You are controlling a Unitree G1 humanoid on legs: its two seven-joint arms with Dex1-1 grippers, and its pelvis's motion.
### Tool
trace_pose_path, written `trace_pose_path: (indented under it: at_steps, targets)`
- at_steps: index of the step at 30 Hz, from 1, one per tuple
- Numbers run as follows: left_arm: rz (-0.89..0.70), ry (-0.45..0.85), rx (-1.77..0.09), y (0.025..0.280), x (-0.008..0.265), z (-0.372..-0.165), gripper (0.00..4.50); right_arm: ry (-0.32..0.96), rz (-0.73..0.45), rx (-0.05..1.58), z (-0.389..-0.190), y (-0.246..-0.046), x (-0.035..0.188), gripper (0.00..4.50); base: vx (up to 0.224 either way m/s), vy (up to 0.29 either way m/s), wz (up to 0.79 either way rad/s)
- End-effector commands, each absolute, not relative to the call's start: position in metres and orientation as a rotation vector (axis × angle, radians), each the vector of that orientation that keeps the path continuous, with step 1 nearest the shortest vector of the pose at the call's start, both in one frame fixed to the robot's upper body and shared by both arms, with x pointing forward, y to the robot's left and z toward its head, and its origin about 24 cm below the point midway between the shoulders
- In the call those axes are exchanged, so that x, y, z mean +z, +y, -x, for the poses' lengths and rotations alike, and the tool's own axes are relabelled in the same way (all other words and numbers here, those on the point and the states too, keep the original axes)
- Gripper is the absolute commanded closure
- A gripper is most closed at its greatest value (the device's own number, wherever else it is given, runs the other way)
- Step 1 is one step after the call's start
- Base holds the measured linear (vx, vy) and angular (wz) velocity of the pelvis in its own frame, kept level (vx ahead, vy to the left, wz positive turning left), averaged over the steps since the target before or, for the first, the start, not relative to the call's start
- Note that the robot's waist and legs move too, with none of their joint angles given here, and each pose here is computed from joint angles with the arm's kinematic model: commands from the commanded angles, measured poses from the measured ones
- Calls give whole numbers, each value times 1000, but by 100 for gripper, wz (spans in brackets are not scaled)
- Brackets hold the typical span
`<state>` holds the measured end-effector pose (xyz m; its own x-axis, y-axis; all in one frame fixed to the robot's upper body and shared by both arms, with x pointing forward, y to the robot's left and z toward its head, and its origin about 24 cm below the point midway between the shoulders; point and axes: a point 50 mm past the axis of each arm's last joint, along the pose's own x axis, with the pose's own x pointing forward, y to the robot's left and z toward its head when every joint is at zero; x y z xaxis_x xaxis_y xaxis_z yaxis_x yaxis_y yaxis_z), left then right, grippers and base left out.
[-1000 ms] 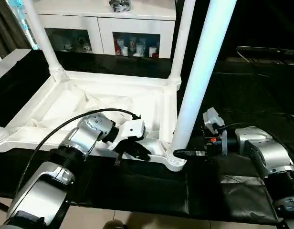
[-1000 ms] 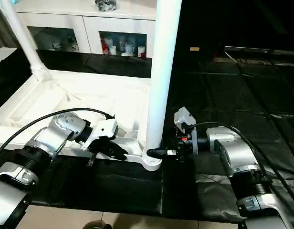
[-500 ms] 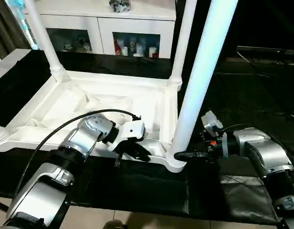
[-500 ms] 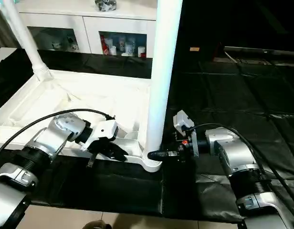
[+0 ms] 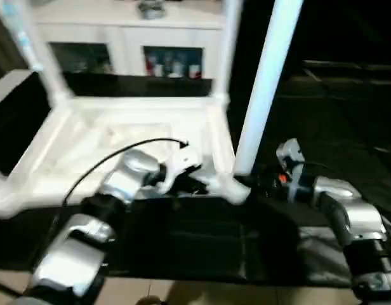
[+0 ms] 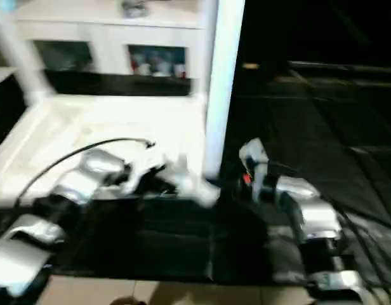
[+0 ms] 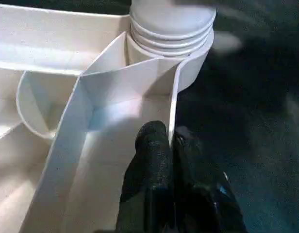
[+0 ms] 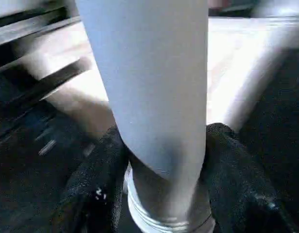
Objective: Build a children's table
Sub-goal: Rotate leg to tighten
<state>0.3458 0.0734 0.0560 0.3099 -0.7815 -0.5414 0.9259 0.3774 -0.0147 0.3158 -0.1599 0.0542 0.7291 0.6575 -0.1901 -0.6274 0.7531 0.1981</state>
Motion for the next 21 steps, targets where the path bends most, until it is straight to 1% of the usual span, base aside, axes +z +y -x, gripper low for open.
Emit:
trace_pose_path:
  at_steps: [1, 4, 5, 9, 10, 12, 14, 15, 17, 19, 20, 21]
  targets:
    - [-228, 358, -1017, 49, 85, -361, 450, 323, -151, 748, -315, -114, 40, 249, 0, 0, 0]
    - [-204, 338, -974, 41, 89, -363, 450, 333, -168, 654, -326, -103, 41, 250, 0, 0, 0]
    - [-203, 330, -959, 36, 92, -364, 450, 337, -182, 598, -332, -99, 43, 250, 0, 0, 0]
    - [-235, 322, -956, 33, 94, -365, 450, 311, -173, 555, -337, -97, 46, 250, 0, 0, 0]
    - [-250, 322, -964, 34, 93, -364, 450, 308, -174, 553, -336, -99, 46, 216, 0, 0, 0]
    - [-272, 326, -980, 36, 91, -363, 450, 301, -178, 542, -336, -102, 45, 182, 0, 0, 0]
    - [-282, 332, -993, 37, 90, -362, 450, 293, -178, 544, -335, -104, 45, 172, 0, 0, 0]
    - [-294, 340, -1006, 40, 88, -361, 450, 275, -175, 560, -333, -107, 46, 154, 0, 0, 0]
    - [-302, 346, -1015, 42, 86, -360, 450, 263, -172, 572, -331, -108, 46, 142, 0, 0, 0]
    - [-346, 367, -1082, 54, 79, -356, 450, 227, -138, 654, -321, -127, 47, 135, 0, 0, 0]
    - [-361, 373, -1098, 58, 78, -355, 450, 220, -128, 675, -318, -131, 48, 110, 0, 0, 0]
    - [-373, 375, -1110, 60, 77, -354, 450, 218, -119, 696, -316, -136, 48, 102, 0, 0, 0]
